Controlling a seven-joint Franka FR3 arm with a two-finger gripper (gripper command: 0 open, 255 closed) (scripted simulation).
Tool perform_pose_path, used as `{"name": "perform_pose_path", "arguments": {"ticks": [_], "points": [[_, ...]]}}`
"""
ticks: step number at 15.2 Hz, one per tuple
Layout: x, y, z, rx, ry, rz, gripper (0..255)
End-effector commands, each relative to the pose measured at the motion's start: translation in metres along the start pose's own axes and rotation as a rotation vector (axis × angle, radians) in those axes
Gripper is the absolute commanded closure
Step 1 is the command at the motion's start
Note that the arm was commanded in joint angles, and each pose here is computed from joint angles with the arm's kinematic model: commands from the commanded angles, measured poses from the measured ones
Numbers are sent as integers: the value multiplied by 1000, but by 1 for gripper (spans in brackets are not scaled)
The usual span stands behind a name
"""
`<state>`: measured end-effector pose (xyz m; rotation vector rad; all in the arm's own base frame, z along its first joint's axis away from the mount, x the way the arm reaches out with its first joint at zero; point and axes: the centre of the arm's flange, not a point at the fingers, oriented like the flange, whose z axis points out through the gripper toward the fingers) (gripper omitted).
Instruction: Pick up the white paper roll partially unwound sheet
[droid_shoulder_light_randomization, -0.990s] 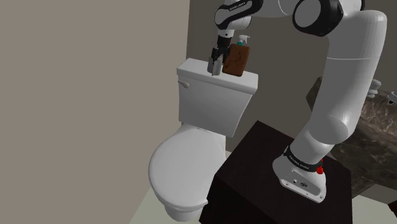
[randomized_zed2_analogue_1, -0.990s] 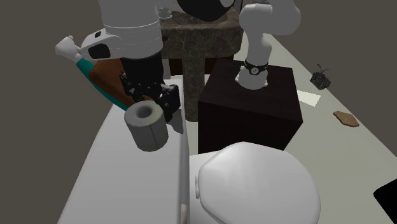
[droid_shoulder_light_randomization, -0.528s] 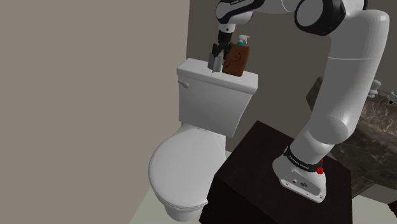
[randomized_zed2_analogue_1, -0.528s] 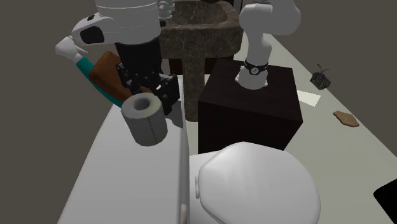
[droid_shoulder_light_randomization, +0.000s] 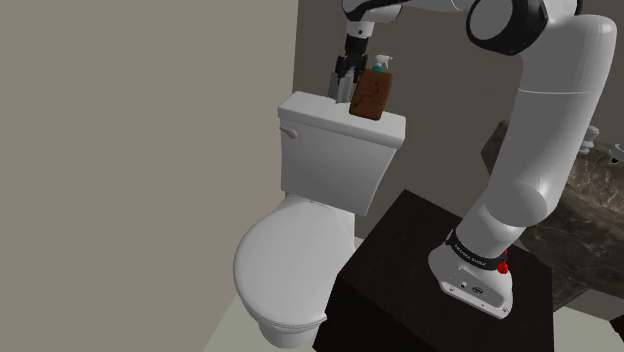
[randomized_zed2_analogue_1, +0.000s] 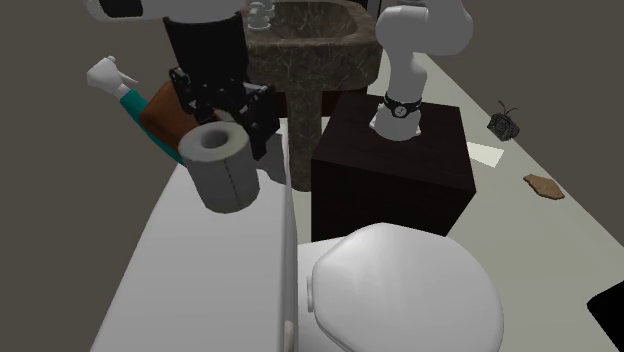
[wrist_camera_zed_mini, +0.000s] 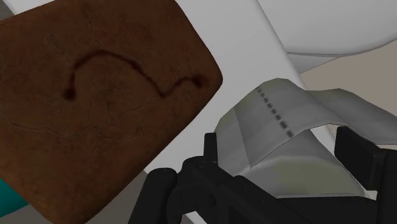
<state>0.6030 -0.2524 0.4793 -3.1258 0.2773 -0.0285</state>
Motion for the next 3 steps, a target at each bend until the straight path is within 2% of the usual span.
{"name": "perform_pose_path", "arguments": {"ticks": [1, 3], "points": [[1, 0, -11, 0, 1, 0, 255], [1, 0, -12, 0, 1, 0, 255]]}}
